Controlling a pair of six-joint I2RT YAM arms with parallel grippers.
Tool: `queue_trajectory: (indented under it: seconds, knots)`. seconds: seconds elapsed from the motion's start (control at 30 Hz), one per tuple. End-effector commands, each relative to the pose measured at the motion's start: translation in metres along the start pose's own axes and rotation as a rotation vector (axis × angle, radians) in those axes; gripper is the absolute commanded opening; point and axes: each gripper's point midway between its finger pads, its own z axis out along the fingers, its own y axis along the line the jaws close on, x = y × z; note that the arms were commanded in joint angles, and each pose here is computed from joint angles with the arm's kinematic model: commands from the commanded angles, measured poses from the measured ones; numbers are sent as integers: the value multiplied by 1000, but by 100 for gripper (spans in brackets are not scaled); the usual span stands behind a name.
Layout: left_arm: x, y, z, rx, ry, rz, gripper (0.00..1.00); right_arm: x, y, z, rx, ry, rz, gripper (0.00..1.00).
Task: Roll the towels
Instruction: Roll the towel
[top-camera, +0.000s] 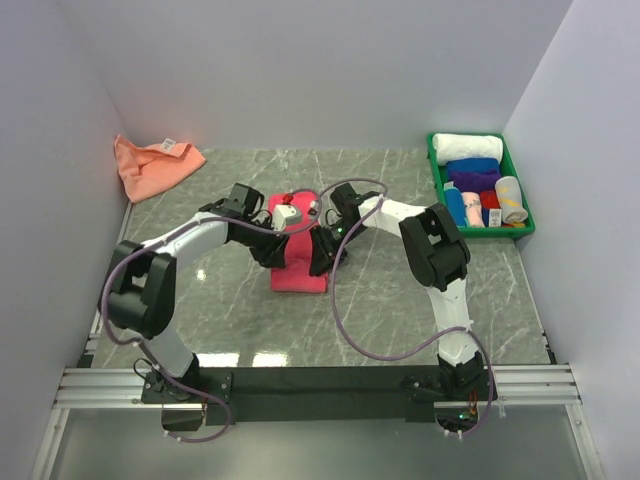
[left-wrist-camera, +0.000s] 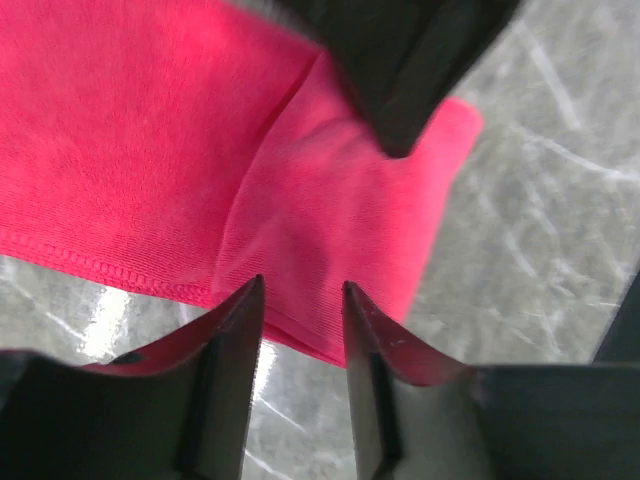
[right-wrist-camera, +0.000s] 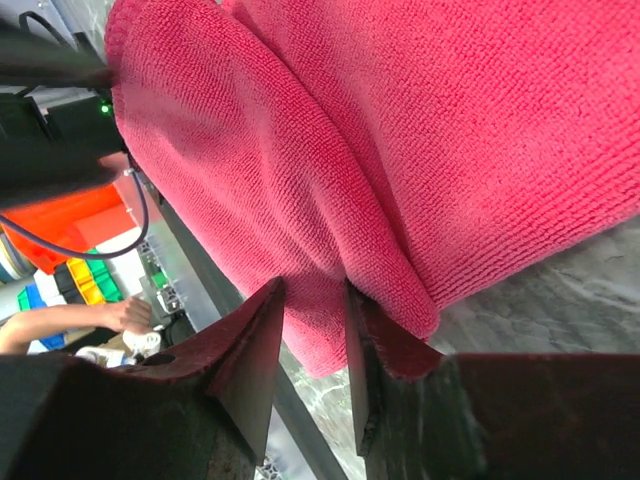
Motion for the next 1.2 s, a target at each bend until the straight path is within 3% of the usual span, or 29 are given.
queue_trajectory:
  seconds: [0.0,0.1,0.2,0.23,0.33,0.4,0.63,0.97,1.03,1.13,1.17]
  knots:
    - [21,12,16,5,50,-58,39,1,-16,11,69,12,-38,37]
    - [48,23,14,1,104,-93,31,9,-22,13,79,35,-29,29]
    - [53,22,0,-30,108,-40,30,13,-25,12,97,39,-39,22]
    - [49,22,-6,-44,97,-15,31,13,-25,12,102,39,-44,22]
    - [25,12,-28,-85,34,94,48,15,-25,11,132,40,-62,20]
    - [8,-2,-40,-136,6,220,52,16,-27,10,146,45,-98,20]
    - [15,-45,-11,-212,10,517,60,18,-21,14,125,49,-90,18]
    - [33,-41,34,-267,104,669,65,20,-22,15,124,72,-83,18]
    - [36,-42,39,-259,114,677,64,21,-22,16,122,75,-83,18]
    - [48,-42,47,-235,159,672,52,20,-18,14,107,75,-83,18]
    - [53,-44,50,-223,178,671,41,19,-16,13,100,72,-80,18]
